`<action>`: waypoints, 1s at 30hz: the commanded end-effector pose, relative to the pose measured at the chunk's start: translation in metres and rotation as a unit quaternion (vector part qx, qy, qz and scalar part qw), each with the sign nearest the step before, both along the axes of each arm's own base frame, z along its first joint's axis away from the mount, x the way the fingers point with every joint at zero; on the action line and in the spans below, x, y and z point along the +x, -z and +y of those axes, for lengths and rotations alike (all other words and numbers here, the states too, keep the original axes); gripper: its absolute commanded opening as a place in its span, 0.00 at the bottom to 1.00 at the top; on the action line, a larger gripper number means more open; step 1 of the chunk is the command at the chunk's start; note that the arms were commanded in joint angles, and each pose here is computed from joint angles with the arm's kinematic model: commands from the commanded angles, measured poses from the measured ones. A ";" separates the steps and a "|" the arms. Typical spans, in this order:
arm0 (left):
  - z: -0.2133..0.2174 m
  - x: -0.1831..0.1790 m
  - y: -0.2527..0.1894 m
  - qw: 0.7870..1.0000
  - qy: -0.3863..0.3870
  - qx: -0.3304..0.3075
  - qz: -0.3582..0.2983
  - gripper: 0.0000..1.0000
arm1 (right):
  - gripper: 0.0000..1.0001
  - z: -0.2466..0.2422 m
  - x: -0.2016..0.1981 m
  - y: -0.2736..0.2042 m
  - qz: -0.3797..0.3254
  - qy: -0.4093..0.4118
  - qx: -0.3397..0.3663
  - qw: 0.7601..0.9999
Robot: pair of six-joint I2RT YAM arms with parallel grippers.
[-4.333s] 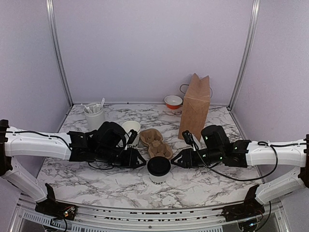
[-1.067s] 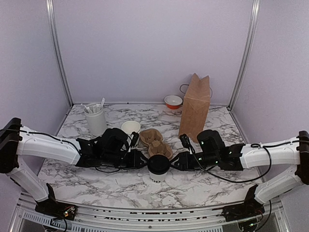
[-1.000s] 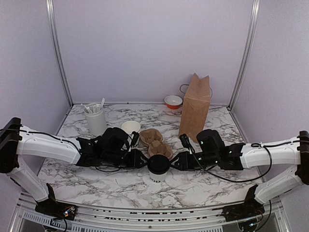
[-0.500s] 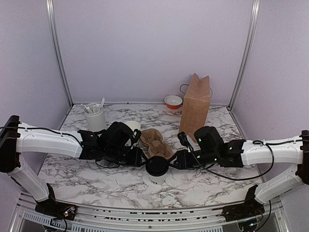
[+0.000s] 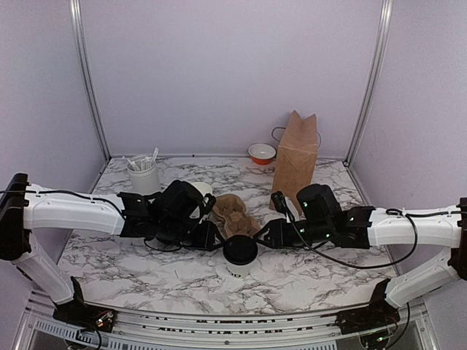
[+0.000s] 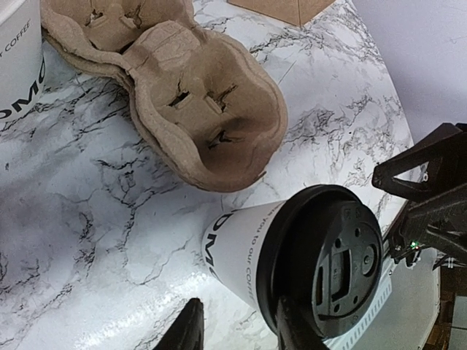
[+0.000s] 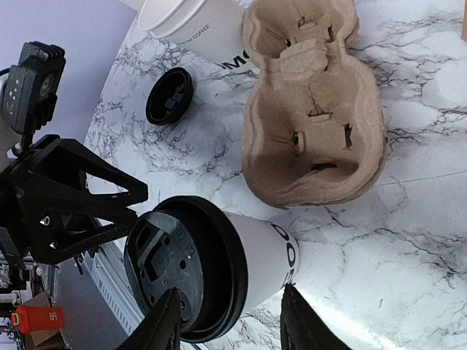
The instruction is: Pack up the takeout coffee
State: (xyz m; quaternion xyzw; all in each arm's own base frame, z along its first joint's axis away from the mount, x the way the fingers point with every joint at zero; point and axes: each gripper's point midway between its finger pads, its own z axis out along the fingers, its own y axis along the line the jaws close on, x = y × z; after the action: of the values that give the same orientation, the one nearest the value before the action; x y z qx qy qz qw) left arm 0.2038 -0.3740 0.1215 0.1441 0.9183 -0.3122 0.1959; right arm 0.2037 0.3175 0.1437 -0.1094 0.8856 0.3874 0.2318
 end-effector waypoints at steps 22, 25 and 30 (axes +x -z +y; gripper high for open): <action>0.004 -0.033 -0.006 1.000 0.020 0.005 0.004 0.36 | 0.44 -0.002 0.014 0.009 -0.007 -0.027 -0.028 0.999; 0.005 -0.032 -0.005 1.000 0.019 0.008 0.002 0.36 | 0.44 -0.004 0.010 0.010 -0.004 -0.028 -0.029 0.999; 0.008 -0.031 -0.004 1.000 0.017 0.012 -0.001 0.36 | 0.44 -0.004 0.003 0.011 0.000 -0.030 -0.033 0.999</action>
State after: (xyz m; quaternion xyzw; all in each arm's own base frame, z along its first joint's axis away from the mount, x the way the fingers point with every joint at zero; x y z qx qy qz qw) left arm 0.1730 -0.3746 0.1231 0.1650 0.9171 -0.3131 0.1833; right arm 0.2108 0.3106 0.1200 -0.1357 0.8995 0.3584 0.2099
